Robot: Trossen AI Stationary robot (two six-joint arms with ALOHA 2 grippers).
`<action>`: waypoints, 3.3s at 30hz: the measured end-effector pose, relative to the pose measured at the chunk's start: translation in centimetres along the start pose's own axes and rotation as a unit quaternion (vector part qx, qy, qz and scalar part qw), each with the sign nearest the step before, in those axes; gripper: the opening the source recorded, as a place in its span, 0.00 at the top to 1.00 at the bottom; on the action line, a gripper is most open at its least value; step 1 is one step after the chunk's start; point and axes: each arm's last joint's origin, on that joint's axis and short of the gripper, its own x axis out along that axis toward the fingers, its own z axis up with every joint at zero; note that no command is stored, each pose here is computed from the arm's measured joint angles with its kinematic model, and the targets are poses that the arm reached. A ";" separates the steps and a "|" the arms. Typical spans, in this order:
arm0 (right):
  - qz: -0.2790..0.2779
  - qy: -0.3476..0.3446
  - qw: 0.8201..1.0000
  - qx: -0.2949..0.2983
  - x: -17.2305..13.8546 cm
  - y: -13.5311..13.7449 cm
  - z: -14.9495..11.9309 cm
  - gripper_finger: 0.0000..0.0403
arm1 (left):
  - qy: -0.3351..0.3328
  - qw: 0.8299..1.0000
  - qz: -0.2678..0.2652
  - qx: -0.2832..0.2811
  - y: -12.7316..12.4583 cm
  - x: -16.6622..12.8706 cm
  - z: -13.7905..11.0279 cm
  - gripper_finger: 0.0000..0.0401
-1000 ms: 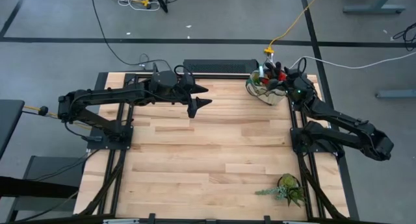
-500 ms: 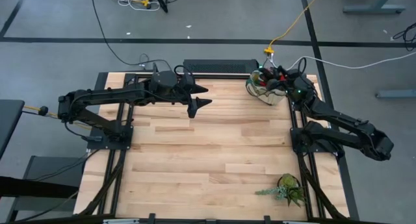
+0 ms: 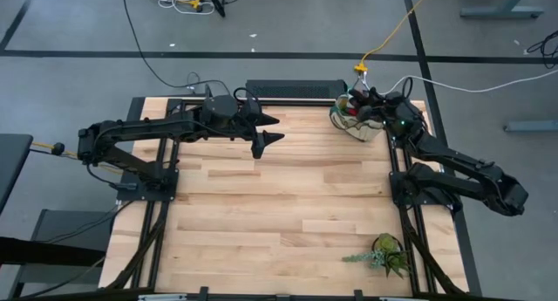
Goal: Pick & Place Garden tools in Gardening bag
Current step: Put the red gloves into the gardening bag, then return to Home Position
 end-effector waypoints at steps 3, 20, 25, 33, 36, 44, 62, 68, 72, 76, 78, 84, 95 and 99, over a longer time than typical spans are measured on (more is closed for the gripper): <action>0.016 -0.017 1.000 0.019 0.0 0.1 0.4 0.98 | 0.000 1.000 0.000 0.000 0.0 0.0 0.0 0.31; 0.020 -0.065 0.995 0.071 -0.1 0.2 1.4 0.99 | 0.000 1.000 0.000 0.000 0.0 0.0 0.0 0.31; -0.002 -0.068 0.995 0.071 -0.1 0.1 1.4 0.99 | 0.000 1.000 0.000 0.000 0.0 0.0 0.0 0.31; -0.033 -0.071 0.993 0.086 -0.1 -0.1 1.3 0.91 | 0.000 1.000 0.000 0.000 0.0 0.0 0.0 0.31; -0.041 -0.068 0.993 0.082 -0.1 -0.1 1.2 0.84 | 0.000 1.000 0.000 0.000 0.0 0.0 0.0 0.31; -0.062 -0.072 0.992 0.085 -0.1 -0.3 1.2 0.57 | 0.000 1.000 0.000 0.000 0.0 0.0 0.0 0.31; -0.016 -0.062 0.997 0.030 -0.1 0.0 1.2 0.29 | 0.001 1.000 0.000 -0.002 0.0 0.0 0.0 0.31; 0.065 -0.051 0.997 0.005 -0.1 0.5 1.2 0.32 | 0.000 1.000 0.000 -0.016 0.0 0.0 0.0 0.31; 0.116 -0.045 0.992 -0.004 -0.1 0.8 1.1 0.36 | 0.000 1.000 0.000 -0.015 0.0 0.0 0.0 0.31; 0.155 -0.038 0.987 0.006 -0.2 1.1 1.1 0.43 | 0.000 1.000 0.000 -0.016 0.0 0.0 0.0 0.31; 0.164 -0.036 0.986 0.006 -0.3 1.2 1.1 0.47 | 0.000 1.000 0.000 -0.016 0.0 0.0 0.0 0.31; 0.194 -0.033 0.980 0.024 -0.6 1.9 1.0 0.63 | 0.000 1.000 0.000 -0.014 0.0 0.0 0.0 0.31; 0.341 -0.011 0.939 0.037 -2.1 4.3 0.8 0.86 | 0.000 1.000 0.000 -0.014 0.0 0.0 0.0 0.31; 0.372 -0.005 0.928 0.036 -2.9 5.2 0.6 0.91 | 0.000 1.000 0.000 -0.013 0.0 0.0 0.0 0.31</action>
